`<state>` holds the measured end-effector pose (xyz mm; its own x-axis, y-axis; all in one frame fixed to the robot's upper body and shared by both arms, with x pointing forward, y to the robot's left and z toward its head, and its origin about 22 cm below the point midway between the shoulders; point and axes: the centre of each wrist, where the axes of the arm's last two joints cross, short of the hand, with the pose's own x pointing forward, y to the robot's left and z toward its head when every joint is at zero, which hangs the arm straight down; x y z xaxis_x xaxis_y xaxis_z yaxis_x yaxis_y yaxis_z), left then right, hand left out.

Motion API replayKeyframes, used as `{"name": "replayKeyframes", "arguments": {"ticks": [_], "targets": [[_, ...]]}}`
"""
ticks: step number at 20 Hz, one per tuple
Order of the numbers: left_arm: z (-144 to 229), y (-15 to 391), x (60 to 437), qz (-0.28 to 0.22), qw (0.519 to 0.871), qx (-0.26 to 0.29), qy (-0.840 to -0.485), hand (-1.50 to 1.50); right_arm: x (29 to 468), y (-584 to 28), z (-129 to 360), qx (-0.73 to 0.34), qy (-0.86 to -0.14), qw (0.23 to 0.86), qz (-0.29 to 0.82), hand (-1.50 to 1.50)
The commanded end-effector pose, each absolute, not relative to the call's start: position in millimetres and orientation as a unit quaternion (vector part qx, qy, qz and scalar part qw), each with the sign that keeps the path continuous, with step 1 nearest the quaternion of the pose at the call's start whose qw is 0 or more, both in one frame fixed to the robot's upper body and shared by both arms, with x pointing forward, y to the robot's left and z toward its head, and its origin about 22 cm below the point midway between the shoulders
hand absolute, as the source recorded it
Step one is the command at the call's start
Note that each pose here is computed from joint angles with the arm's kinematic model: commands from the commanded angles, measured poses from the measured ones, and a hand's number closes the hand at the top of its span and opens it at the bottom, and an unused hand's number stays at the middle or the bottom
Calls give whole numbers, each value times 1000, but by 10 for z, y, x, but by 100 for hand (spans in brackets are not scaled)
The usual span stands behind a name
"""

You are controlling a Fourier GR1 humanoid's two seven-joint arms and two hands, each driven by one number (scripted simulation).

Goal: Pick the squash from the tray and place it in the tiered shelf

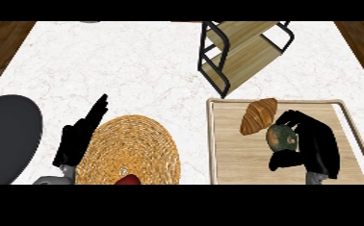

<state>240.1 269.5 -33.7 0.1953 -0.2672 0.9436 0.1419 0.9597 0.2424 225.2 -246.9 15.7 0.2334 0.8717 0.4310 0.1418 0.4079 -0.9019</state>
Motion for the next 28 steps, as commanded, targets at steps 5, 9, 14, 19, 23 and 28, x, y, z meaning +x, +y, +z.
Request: {"name": "replayKeyframes", "arguments": {"ticks": [5,9,14,19,23,28], "targets": [[-399,2763,2361,-133,783,51,-605,0,2193,-2420,59,-501,-560,613,245,150],[-216,2809,2270,-133,782,51,-607,0,1976,-2489,396,-517,-569,601,217,150],[-257,2785,2405,-138,775,48,-615,0,2290,-3099,641,-426,-552,580,421,150],[-326,2603,2413,-141,777,42,-612,0,2560,-3830,1302,-373,-559,542,505,150],[-288,2579,2490,-147,775,46,-613,0,2844,-4233,1968,-389,-616,495,472,150],[-372,2599,2429,-144,778,37,-610,0,2977,-4450,2372,-330,-711,502,366,150]]}}
